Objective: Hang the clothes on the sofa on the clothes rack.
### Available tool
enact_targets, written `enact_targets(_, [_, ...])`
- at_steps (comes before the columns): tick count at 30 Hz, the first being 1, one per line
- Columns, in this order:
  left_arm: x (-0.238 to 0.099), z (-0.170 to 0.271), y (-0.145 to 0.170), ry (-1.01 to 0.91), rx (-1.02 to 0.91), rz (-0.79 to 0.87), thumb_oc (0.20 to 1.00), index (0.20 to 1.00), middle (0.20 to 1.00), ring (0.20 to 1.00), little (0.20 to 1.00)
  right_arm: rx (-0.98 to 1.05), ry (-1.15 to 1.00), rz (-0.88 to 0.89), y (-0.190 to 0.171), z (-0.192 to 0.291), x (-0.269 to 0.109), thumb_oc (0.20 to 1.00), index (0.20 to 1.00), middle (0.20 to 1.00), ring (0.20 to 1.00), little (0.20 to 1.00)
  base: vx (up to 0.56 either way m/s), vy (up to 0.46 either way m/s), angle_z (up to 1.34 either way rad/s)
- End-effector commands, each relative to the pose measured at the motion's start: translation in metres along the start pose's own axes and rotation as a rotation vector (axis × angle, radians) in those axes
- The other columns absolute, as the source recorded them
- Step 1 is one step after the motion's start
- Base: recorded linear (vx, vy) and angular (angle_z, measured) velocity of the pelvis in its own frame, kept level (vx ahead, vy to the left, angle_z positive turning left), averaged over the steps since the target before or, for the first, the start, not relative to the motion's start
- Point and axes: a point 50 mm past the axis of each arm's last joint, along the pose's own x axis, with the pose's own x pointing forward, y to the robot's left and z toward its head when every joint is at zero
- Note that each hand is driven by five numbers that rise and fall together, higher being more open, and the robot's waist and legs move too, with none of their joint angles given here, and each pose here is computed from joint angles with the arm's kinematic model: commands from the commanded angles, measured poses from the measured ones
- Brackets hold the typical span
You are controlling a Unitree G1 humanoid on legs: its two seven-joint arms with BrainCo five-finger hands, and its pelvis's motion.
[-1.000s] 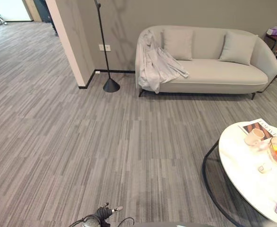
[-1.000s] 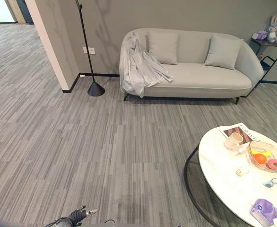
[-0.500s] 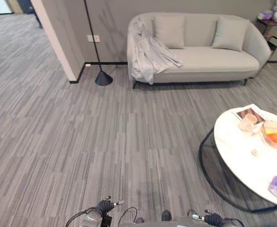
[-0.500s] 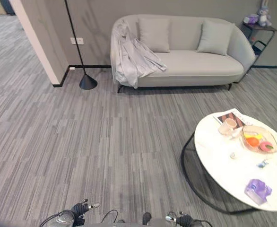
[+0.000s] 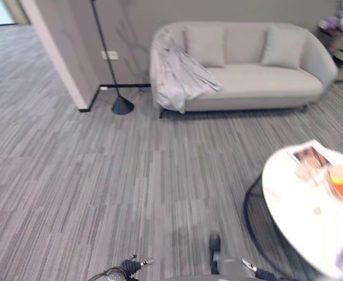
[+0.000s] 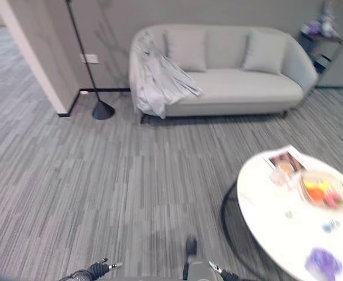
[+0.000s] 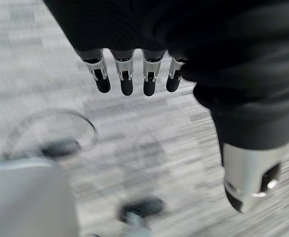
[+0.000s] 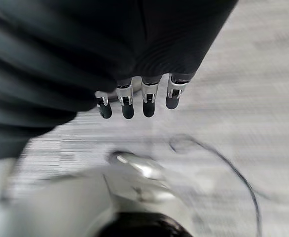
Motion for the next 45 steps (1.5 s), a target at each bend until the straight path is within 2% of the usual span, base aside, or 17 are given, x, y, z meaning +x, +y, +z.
enact_targets(1, [0.003,0.041,0.01,-0.127,-0.004,0.017,1.0,1.0,1.0,1.0,1.0,-0.037,-0.072,0.003,-0.001,0.018,0.001,1.0,1.0,1.0,1.0,1.0,0.49,-0.428,-0.06])
enact_targets(6, [0.003,0.053,0.013,-0.175,-0.044,0.013,1.0,1.0,1.0,1.0,1.0,-0.028,-0.124,-0.045,-0.015,0.034,0.0,1.0,1.0,1.0,1.0,1.0,0.33,-0.37,0.11])
enact_targets(10, [0.002,0.049,0.018,-0.164,-0.034,0.021,1.0,1.0,1.0,1.0,1.0,0.001,-0.165,-0.002,-0.005,0.04,0.0,1.0,1.0,1.0,1.0,1.0,0.34,-0.059,-0.3])
enact_targets(18, [0.002,0.034,0.024,-0.098,-0.061,0.047,1.0,1.0,1.0,1.0,1.0,0.007,-0.096,0.033,0.012,0.026,0.003,1.0,1.0,1.0,1.0,1.0,0.45,0.147,-0.36])
enact_targets(21, [-0.001,0.011,0.032,-0.031,-0.07,0.081,1.0,1.0,1.0,1.0,1.0,-0.021,-0.014,0.057,0.021,0.006,0.003,1.0,1.0,1.0,1.0,1.0,0.65,0.383,-0.35])
enact_targets(29, [-0.001,0.035,0.046,-0.112,-0.062,0.124,1.0,1.0,1.0,1.0,1.0,-0.043,-0.111,0.055,0.013,0.033,0.003,1.0,1.0,1.0,1.0,1.0,0.37,0.248,-0.16])
enact_targets(38, [0.001,0.059,0.04,-0.182,0.021,0.101,1.0,1.0,1.0,1.0,1.0,-0.033,-0.097,0.043,0.011,0.031,0.003,1.0,1.0,1.0,1.0,1.0,0.33,-0.091,0.52])
enact_targets(45, [0.001,0.049,0.026,-0.171,0.017,0.065,1.0,1.0,1.0,1.0,1.0,-0.032,-0.041,-0.006,-0.004,0.01,0.001,1.0,1.0,1.0,1.0,1.0,0.31,-0.268,0.75])
